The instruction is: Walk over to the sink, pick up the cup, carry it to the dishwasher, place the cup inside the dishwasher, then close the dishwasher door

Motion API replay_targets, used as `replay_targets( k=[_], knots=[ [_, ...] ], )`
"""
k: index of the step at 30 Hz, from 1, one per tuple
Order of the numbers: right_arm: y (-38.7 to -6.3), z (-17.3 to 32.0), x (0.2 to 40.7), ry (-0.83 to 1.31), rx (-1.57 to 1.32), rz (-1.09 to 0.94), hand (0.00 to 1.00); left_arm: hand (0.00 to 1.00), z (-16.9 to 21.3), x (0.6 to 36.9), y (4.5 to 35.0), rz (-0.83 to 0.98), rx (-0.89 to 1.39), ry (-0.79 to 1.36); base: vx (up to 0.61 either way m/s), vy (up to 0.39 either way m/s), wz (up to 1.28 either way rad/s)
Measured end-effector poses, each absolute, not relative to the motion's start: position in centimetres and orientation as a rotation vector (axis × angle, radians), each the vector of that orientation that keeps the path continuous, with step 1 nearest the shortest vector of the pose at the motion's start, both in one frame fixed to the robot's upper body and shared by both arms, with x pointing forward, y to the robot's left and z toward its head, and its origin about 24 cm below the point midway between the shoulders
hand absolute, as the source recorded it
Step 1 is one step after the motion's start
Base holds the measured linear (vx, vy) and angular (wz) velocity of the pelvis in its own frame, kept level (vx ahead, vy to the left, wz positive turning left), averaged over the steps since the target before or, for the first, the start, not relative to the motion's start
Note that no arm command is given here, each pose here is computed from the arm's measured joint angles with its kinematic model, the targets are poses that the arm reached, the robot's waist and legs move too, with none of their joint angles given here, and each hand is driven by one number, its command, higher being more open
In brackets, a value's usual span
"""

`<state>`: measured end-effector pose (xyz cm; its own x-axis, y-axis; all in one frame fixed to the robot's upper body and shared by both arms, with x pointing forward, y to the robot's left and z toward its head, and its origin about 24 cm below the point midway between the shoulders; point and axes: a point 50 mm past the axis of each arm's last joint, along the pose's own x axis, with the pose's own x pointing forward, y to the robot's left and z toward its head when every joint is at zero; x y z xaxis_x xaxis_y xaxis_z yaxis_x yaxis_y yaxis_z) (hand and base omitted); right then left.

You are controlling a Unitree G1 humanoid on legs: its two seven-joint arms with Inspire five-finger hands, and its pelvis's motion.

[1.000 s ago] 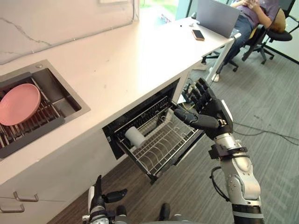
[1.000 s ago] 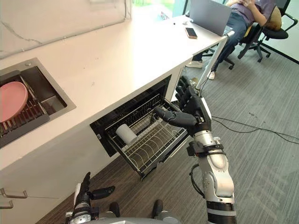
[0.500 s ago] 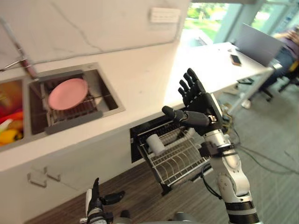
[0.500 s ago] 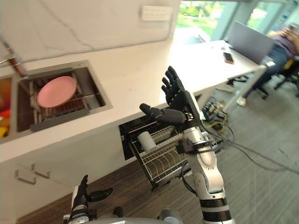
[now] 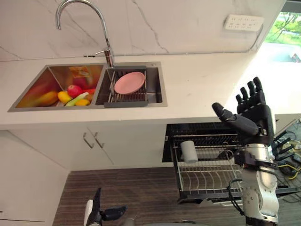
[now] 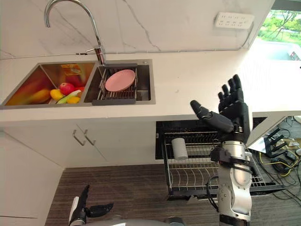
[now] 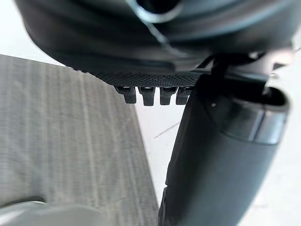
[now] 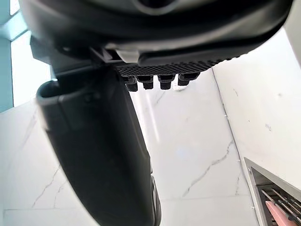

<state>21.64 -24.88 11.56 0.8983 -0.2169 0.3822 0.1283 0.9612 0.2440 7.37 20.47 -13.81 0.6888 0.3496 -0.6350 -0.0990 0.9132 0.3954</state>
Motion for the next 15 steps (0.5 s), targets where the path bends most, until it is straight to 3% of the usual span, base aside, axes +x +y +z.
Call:
replay_targets(
  k=[6,15],
  knots=[
    [-24.0,12.4,21.6,-0.441,0.220,-0.173,1.00,1.00,-13.9,7.5,20.7,0.164,0.388,0.780,-0.05,0.141,0.42],
    [-24.0,11.4,21.9,-0.383,0.194,-0.146,1.00,1.00,-14.6,7.1,20.7,0.133,0.330,0.838,0.00,0.005,0.03]
  ],
)
